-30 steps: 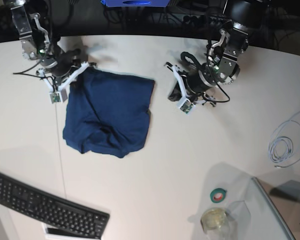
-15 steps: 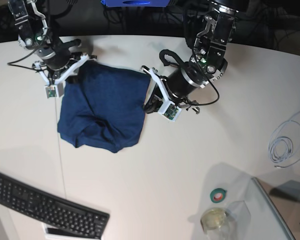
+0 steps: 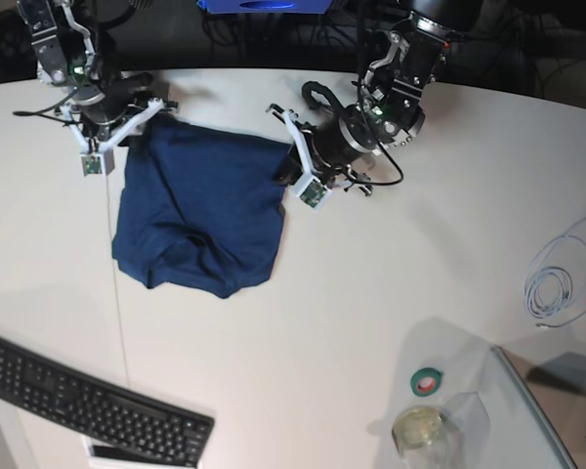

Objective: Layout the t-shirt on the table in an organized manner, then fold the t-shirt properly
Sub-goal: 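Smooth the shirt's edges with both grippers to square the stack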

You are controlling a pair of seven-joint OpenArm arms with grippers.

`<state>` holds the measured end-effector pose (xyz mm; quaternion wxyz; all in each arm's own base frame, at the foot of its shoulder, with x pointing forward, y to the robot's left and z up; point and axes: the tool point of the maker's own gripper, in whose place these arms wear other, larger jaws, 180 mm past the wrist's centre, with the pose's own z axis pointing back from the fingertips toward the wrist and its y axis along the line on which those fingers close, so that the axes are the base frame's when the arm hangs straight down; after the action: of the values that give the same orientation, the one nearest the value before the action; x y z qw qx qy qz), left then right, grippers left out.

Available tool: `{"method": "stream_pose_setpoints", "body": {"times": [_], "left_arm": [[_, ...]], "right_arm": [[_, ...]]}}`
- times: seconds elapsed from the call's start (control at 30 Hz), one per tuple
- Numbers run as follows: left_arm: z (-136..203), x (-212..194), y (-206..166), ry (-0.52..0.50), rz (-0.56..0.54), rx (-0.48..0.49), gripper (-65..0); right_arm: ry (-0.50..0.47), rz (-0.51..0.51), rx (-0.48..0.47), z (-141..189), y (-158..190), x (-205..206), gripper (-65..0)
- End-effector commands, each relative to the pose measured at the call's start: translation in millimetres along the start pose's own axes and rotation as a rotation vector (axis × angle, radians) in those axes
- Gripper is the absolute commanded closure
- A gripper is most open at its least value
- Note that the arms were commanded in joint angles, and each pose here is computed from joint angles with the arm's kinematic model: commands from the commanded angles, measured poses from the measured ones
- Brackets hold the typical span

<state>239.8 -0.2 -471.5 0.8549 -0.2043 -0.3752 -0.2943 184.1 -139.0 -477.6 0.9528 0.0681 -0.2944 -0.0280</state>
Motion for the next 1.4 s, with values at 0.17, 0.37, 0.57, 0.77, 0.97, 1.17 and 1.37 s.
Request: {"method": "stream_pose_setpoints", "body": {"times": [0.17,0.37,0.57,0.77,0.97,1.17,1.37], "left_arm": [[-3,-17,6,0.034,0.011,-0.007,0.0],[-3,-32,9,0.071,0.032,-0.002,0.0],[-3,-32,11,0.071,0.032,0.002,0.0],[0,-32,17,0.072,0.022,0.01,0.0],[2,-35,21,0.08,0.015,0.016,0.0],[2,-38,21,0.086,0.017,0.016,0.0],[11,-8,27,0.012,-0.025,0.029,0.0]], "right_arm": [[-0.046,0.008,0.0,2,-1,12,-0.3],[-0.04,0.003,0.005,3,0,12,-1.2],[-0.067,0.005,0.022,9,7,21,-18.5],[-0.101,-0.005,0.002,6,-1,37,-23.6],[-0.089,-0.041,-0.064,1,-29,35,-0.8],[-0.088,-0.058,-0.095,3,-41,33,-0.5],[-0.165,-0.081,-0.123,15,-55,60,-0.8]]}}
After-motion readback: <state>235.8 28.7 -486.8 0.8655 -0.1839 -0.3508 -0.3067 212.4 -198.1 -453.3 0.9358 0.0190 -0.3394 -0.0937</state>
